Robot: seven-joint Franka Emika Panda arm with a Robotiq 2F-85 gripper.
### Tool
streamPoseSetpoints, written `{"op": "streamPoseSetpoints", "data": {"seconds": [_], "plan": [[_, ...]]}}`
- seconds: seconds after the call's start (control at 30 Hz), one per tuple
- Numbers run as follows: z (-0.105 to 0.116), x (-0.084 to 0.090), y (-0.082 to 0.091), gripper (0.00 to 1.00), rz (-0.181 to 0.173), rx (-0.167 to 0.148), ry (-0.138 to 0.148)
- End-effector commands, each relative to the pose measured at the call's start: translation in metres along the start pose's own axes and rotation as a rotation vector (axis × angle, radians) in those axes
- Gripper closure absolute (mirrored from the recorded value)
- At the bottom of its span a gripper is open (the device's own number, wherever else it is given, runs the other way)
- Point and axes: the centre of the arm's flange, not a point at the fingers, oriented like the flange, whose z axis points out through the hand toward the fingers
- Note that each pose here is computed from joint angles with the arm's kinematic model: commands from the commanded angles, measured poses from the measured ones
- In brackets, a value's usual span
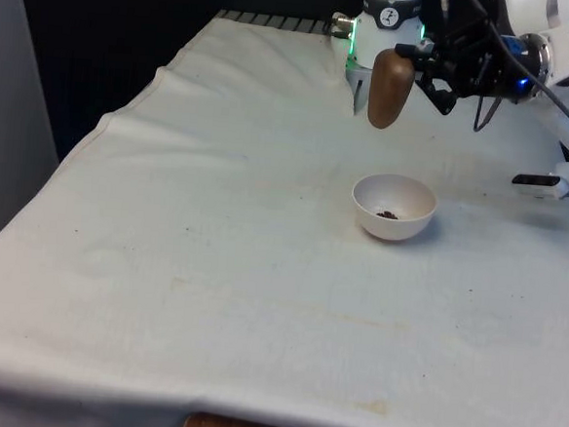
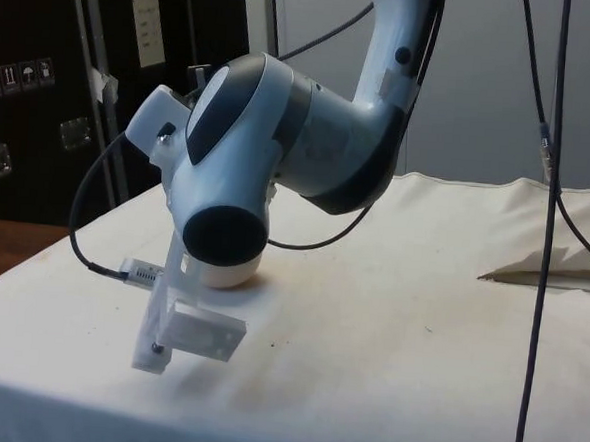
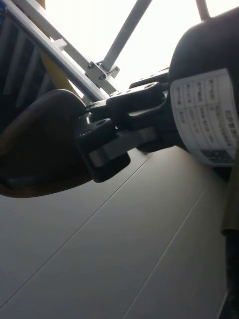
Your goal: Pour the coffee beans from the cup into the bowl.
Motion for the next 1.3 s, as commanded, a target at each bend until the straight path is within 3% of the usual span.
{"op": "streamPoseSetpoints", "data": {"seconds": [0.0,0.43,0.47,0.5,0.73,0.8,0.83,1.07,1.1,1.13,1.27], "plan": [[-0.001,0.000,0.000,1.00,-0.002,0.000,0.001],[0.005,-0.001,0.000,1.00,0.021,0.017,-0.004],[0.006,-0.001,-0.001,1.00,0.023,0.003,-0.009],[0.007,-0.001,0.001,1.00,0.027,0.020,-0.007],[0.015,-0.003,0.002,1.00,0.054,0.033,-0.019],[0.015,-0.002,0.000,1.00,0.053,0.016,-0.023],[0.017,-0.003,0.002,1.00,0.062,0.037,-0.022],[0.026,-0.005,0.003,1.00,0.089,0.053,-0.037],[0.024,-0.004,0.002,1.00,0.085,0.035,-0.040],[0.027,-0.006,0.003,1.00,0.094,0.056,-0.039],[0.031,-0.007,0.004,1.00,0.108,0.065,-0.045]]}}
